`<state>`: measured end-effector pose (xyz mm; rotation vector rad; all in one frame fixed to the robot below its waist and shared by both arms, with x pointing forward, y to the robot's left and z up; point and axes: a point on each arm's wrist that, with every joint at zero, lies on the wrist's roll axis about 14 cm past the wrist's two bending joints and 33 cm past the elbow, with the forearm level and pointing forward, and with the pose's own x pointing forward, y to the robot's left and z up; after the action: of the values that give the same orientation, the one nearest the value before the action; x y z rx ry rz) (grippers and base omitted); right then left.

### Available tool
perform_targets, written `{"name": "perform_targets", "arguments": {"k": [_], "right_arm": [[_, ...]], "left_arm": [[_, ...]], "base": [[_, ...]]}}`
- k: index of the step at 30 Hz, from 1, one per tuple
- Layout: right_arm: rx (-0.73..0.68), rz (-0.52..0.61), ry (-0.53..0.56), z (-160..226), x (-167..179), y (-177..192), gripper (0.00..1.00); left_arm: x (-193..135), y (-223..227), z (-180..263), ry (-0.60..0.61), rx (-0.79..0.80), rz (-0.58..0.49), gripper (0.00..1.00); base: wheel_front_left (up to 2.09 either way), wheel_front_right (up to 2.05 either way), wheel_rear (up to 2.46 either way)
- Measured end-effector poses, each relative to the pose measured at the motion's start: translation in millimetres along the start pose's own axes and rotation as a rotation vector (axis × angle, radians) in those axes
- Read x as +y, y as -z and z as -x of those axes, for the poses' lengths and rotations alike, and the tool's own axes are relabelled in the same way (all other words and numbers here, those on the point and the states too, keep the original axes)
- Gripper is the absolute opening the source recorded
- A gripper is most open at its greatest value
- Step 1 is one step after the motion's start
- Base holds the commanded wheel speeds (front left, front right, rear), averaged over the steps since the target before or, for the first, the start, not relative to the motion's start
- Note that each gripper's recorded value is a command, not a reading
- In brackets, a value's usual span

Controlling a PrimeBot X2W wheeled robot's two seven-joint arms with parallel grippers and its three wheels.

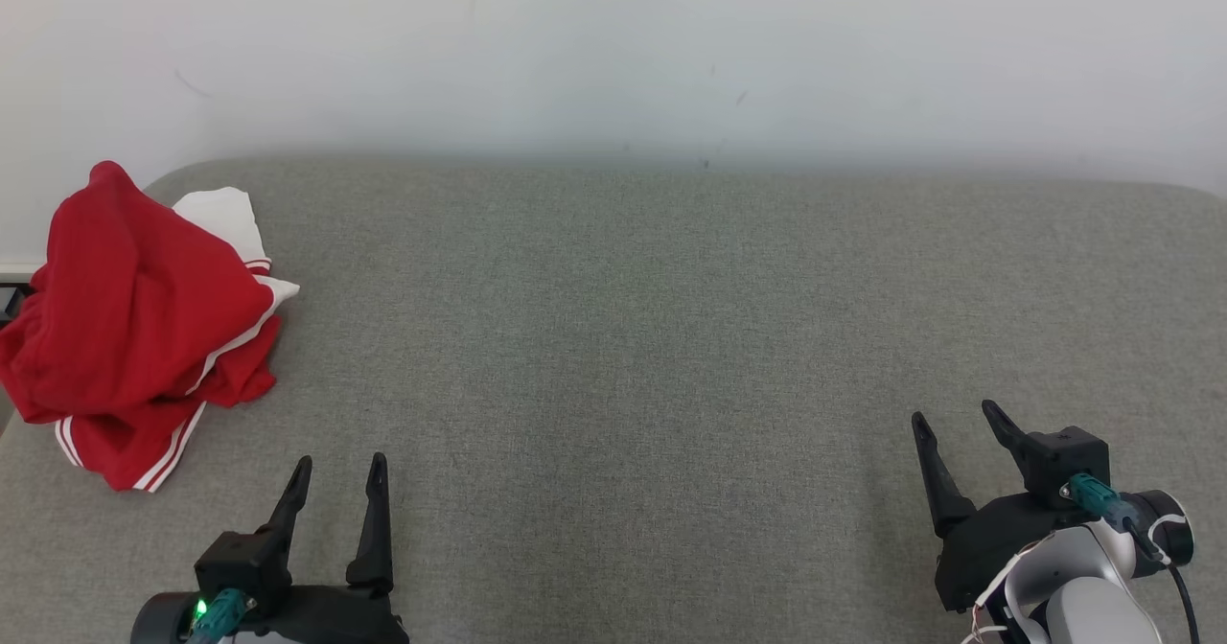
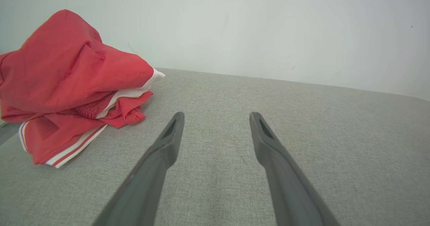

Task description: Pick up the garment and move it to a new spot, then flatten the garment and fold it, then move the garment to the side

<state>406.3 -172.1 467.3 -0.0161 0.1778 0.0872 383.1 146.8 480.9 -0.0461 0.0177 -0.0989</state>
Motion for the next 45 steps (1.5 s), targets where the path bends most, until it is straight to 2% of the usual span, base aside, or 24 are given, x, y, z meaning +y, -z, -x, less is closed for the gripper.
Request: {"name": "perform_targets", "arguments": {"k": [21,45], "right_arm": [[-0.004,0.004,-0.012,-4,4,-1,1.00],[-0.043,-0.004,-0.286,-30,106,-14,1.00]], "left_arm": [[7,1,2,-0.023,0.003,0.005,1.00],[82,2,58,-0.265,0.008,-0.009,1.00]], "base": [[0.00,0.00,0.00],[0.00,0.00,0.00]]}}
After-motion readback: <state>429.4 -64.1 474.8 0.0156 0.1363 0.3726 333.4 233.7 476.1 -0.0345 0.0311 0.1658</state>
